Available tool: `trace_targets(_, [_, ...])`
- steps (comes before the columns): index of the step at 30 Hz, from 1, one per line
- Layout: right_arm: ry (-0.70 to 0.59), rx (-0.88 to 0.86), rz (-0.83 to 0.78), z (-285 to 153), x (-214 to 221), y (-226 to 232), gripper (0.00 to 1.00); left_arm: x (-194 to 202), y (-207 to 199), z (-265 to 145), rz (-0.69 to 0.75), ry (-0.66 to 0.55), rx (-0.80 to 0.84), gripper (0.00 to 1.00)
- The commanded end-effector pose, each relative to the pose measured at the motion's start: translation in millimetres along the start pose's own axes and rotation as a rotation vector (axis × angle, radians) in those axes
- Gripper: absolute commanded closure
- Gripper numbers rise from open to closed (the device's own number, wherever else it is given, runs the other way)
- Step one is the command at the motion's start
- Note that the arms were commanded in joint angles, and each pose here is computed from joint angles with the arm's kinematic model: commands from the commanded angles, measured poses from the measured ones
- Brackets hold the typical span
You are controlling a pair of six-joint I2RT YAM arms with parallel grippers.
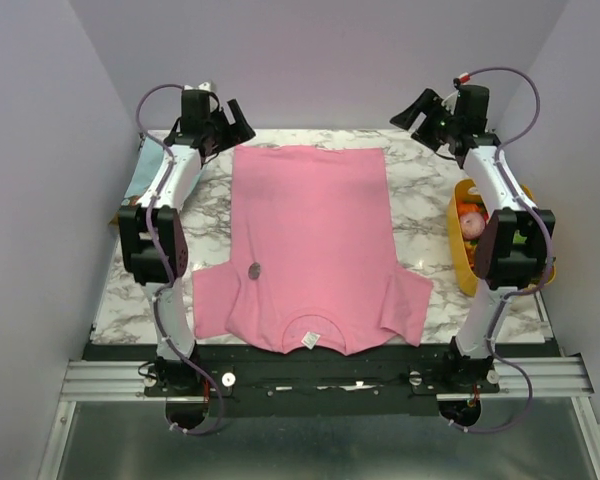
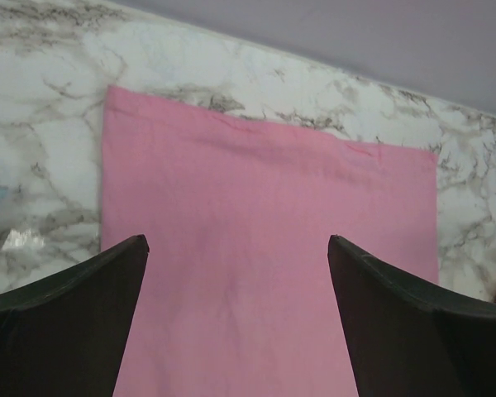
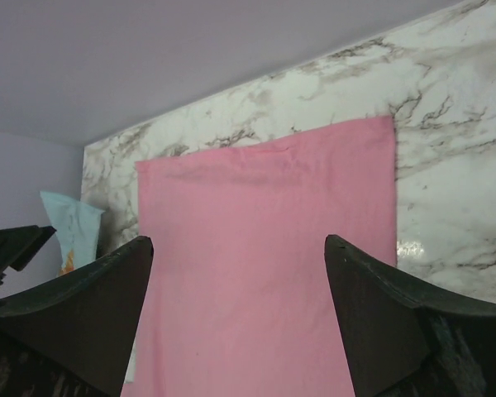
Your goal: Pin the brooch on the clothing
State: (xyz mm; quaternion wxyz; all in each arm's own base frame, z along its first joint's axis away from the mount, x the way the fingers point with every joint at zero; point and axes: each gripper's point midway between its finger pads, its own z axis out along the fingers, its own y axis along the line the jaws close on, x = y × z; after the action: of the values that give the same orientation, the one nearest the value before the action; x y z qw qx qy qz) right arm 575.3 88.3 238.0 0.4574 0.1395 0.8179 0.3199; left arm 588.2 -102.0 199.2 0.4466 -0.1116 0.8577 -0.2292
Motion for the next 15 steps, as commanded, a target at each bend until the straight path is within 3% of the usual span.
trace_targets(1, [0.151,0.123,-0.069,-26.4,70.9,-10.6,0.08,31.1,-11.4,-64.9,0.026,0.005,0.003,0.07])
trace_targets(4, [0.207,0.150,-0.062,-48.3,108.6,-12.3,0.08,41.9,-17.2,-102.3,0.011,-0.016,0.020,0.21])
trace_targets(5, [0.203,0.135,-0.072,-56.9,111.0,-5.2,0.07,69.7,-3.5,-105.0,-0.001,0.039,-0.007,0.27])
trace_targets(6, [0.220,0.142,-0.075,-61.9,120.8,-6.0,0.07,71.9,-6.0,-119.3,-0.002,0.030,-0.003,0.39])
trace_targets(10, [0.237,0.156,-0.045,-90.6,149.6,-11.2,0.05,120.8,17.9,-143.2,-0.045,0.088,-0.067,0.65])
trace_targets(11, [0.259,0.181,-0.027,-98.6,165.8,-21.0,0.06,144.5,35.0,-146.7,-0.085,0.114,-0.125,0.75])
trace_targets(12, [0.234,0.173,-0.022,-108.9,162.7,-16.0,0.06,145.3,33.5,-156.2,-0.093,0.088,-0.117,0.92])
trace_targets(13, [0.231,0.175,-0.005,-115.4,167.0,-15.9,0.09,153.9,36.4,-159.7,-0.111,0.089,-0.119,0.99])
trace_targets(15, [0.247,0.179,0.013,-127.0,183.0,-21.0,0.12,175.3,52.3,-170.6,-0.148,0.085,-0.173,1.00])
